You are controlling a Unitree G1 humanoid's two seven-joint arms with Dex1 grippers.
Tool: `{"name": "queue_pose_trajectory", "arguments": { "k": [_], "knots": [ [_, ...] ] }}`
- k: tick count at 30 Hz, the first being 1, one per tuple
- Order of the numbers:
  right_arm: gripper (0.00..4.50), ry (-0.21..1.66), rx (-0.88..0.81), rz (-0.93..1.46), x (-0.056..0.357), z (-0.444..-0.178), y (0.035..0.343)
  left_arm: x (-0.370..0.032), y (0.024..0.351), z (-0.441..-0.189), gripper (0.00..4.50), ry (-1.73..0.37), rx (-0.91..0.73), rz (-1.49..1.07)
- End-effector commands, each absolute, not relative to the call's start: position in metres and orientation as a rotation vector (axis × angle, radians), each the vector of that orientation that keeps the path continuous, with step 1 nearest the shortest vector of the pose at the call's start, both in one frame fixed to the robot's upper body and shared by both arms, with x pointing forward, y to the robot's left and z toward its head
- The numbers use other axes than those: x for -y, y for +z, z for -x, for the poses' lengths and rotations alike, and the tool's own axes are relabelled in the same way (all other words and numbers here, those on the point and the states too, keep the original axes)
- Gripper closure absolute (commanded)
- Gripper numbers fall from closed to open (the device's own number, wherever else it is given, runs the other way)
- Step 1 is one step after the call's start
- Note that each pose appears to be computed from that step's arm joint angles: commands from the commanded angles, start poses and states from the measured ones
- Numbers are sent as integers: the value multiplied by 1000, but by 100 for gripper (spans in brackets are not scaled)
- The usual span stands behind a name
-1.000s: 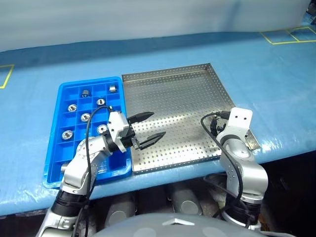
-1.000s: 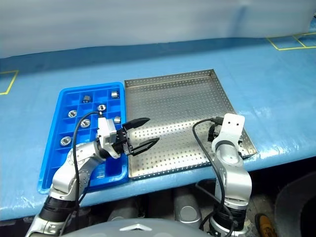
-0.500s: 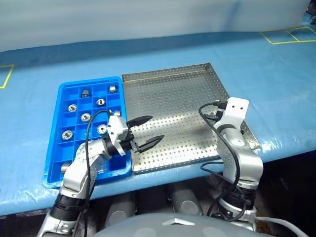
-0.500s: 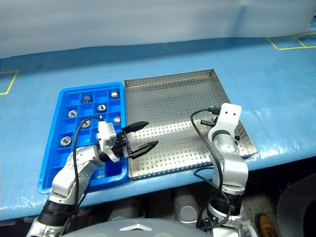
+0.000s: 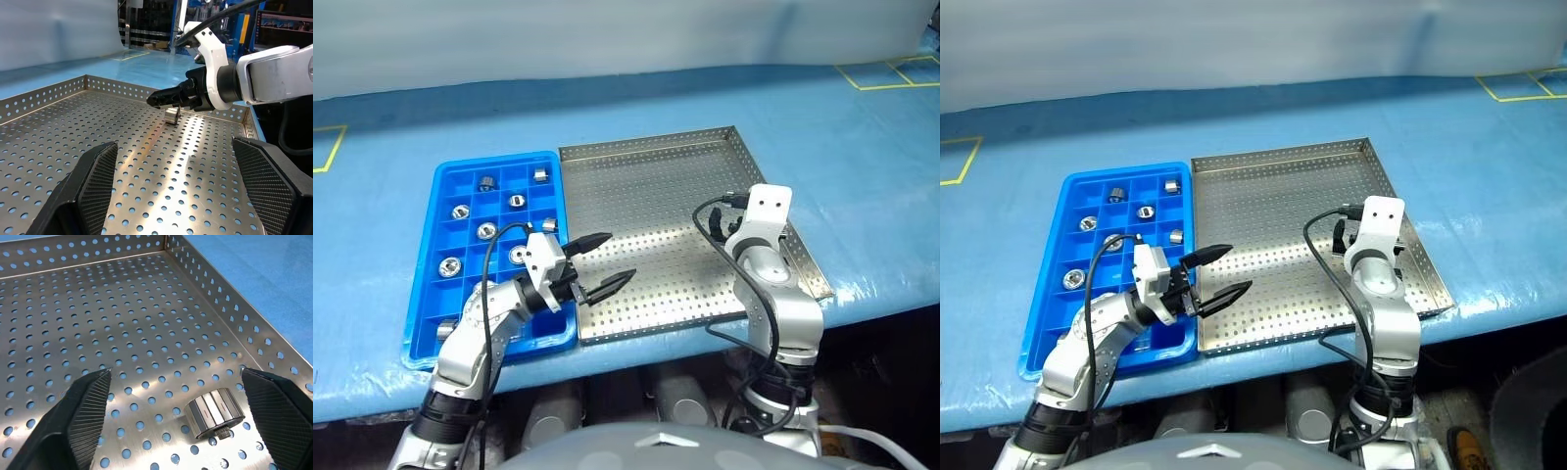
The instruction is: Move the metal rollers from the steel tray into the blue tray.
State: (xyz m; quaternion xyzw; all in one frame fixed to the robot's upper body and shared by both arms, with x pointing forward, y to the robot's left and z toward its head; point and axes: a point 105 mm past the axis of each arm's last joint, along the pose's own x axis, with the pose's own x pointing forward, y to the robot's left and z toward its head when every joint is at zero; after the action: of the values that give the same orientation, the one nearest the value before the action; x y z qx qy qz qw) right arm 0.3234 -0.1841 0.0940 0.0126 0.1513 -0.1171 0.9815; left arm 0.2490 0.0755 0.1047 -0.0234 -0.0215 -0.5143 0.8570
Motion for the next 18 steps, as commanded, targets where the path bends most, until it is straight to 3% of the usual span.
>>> {"name": "queue_pose_trajectory", "arguments": {
  "k": [1, 14, 18],
  "knots": [
    [3, -271, -283, -43, 191, -325, 97, -77, 113, -248, 38, -1078, 85, 49],
    [3, -347, -361, -134, 203, -333, 66, -77, 112, -247, 38, -1071, 81, 58],
    [96, -340, -353, -126, 202, -334, 67, -78, 112, -247, 38, -1065, 80, 58]
  ]
}}
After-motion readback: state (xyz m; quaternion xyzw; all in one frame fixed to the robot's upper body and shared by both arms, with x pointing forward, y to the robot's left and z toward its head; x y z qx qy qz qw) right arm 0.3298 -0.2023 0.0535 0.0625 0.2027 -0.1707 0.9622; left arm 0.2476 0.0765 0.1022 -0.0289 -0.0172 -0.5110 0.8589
